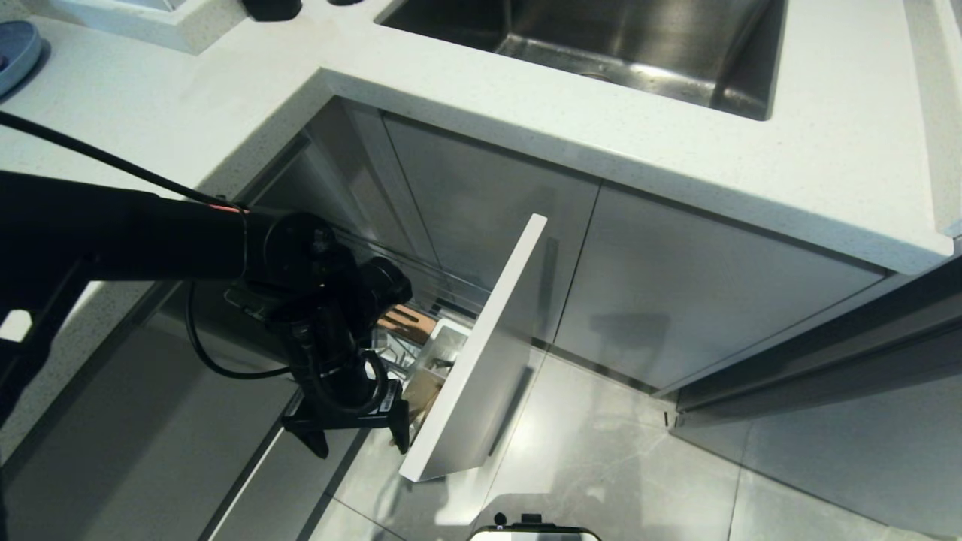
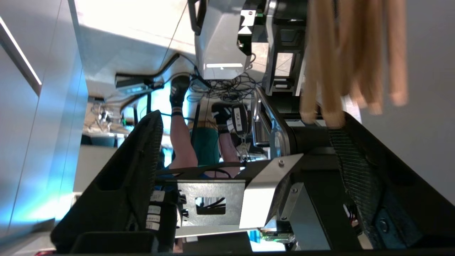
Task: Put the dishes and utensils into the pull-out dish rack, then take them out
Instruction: Take the chopsticks out of the cupboard
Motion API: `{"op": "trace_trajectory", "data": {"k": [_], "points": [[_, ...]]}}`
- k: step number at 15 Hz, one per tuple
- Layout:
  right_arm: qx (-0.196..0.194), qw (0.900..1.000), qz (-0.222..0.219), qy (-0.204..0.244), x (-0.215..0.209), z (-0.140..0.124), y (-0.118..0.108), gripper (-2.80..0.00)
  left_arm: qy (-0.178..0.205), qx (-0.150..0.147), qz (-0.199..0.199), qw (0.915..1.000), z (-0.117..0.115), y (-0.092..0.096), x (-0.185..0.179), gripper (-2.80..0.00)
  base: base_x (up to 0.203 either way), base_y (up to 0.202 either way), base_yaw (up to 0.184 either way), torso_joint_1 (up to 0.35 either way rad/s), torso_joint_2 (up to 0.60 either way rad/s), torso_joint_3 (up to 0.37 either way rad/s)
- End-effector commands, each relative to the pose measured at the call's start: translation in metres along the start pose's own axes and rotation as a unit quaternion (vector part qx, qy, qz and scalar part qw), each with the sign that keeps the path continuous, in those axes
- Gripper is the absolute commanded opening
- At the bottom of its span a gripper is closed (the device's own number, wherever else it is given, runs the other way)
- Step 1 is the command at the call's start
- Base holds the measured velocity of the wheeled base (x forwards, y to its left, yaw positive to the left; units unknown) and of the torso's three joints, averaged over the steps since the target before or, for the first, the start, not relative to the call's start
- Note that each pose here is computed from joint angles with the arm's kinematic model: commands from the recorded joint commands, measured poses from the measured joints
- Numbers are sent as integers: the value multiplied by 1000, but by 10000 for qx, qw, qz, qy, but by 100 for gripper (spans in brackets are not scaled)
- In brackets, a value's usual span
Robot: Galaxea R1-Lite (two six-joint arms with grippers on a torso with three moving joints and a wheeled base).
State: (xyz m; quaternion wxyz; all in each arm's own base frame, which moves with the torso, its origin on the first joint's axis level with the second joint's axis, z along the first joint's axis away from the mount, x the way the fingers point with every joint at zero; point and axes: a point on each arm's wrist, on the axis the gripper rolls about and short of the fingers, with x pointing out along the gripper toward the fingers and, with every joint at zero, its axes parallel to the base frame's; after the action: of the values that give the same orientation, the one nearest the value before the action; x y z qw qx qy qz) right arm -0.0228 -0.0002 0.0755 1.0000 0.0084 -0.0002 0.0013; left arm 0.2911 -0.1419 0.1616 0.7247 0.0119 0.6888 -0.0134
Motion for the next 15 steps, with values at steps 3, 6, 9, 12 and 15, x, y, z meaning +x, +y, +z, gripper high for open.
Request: {"op": "trace_trajectory", "data": {"k": [3,6,9,12,15], "points": [[0,10000,2,5,0,0,0,-280,263,-96,127,9995,12,0,21,0,0,0,0,0,0,0],[0,10000,2,10,0,0,0,-280,340,-165,164,9992,19,3,29,0,0,0,0,0,0,0],[0,10000,2,10,0,0,0,-280,349,-276,179,9988,27,9,33,0,0,0,0,0,0,0],[0,10000,2,5,0,0,0,-280,326,-273,166,9990,30,12,33,0,0,0,0,0,0,0],[0,10000,2,9,0,0,0,-280,384,-259,173,9988,32,11,37,0,0,0,0,0,0,0]]}}
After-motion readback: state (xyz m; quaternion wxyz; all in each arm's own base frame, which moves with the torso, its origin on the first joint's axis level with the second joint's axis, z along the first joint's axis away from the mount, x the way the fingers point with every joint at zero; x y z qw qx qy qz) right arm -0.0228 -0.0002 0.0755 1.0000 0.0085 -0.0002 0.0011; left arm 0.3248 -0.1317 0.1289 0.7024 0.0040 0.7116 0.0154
